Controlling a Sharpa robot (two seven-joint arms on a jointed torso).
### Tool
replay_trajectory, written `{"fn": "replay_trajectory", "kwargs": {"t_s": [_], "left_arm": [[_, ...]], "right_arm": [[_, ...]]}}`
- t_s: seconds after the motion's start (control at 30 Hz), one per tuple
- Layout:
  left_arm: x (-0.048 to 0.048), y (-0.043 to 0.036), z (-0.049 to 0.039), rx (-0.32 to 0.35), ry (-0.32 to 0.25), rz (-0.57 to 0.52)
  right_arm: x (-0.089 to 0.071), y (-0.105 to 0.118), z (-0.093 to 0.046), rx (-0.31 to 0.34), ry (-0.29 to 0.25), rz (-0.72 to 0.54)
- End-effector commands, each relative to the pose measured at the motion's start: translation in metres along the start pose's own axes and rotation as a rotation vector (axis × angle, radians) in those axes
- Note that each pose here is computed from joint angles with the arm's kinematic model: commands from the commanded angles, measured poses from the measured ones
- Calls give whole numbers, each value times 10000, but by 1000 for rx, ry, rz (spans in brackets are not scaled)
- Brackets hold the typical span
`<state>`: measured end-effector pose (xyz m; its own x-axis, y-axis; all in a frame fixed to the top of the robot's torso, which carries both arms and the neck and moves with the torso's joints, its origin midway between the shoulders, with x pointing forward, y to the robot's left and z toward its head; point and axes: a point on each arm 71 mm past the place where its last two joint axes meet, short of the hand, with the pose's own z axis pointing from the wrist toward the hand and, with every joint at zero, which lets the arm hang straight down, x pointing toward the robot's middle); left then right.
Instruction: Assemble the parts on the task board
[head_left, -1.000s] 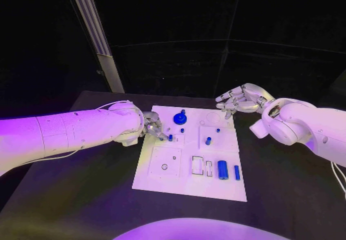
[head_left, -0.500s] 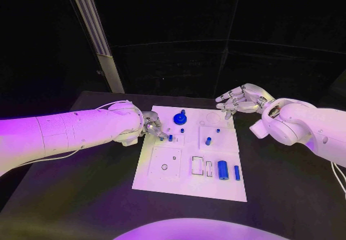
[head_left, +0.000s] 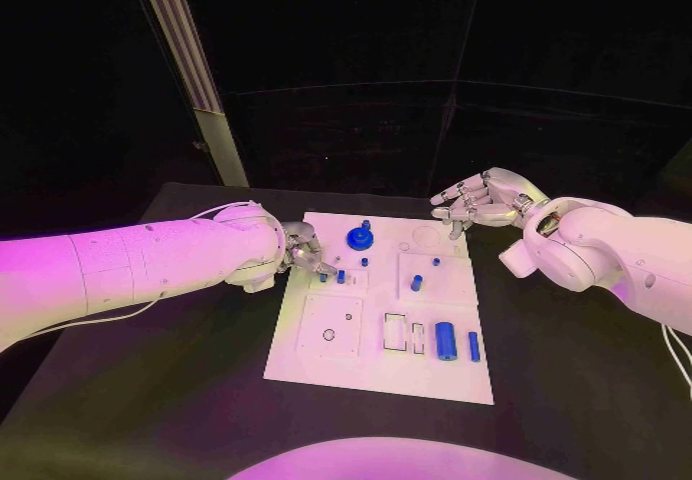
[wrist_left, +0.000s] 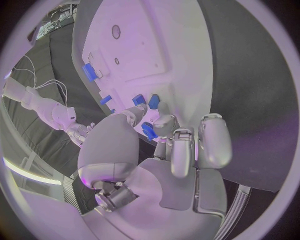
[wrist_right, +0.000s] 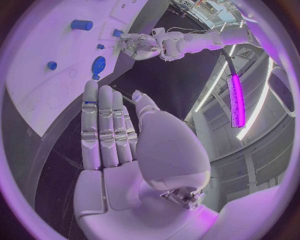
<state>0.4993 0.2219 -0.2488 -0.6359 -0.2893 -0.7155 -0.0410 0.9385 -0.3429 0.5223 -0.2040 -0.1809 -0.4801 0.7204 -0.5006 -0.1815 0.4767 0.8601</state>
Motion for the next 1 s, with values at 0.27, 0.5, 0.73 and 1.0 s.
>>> {"fn": "replay_trajectory", "kwargs": {"t_s": [0.27, 0.5, 0.73, 1.0], "left_arm": [[-189, -74, -61, 276, -158, -353], [-238, -115, -75, 373, -171, -411], [-251, -265, -14, 448, -186, -242], [-208, -549, 72, 581, -199, 83]], "right_arm": [[3, 4, 4, -6, 6, 1], [0, -5, 5, -4, 4, 1], [3, -6, 9, -5, 1, 1], [13, 0, 15, -9, 0, 1]]}}
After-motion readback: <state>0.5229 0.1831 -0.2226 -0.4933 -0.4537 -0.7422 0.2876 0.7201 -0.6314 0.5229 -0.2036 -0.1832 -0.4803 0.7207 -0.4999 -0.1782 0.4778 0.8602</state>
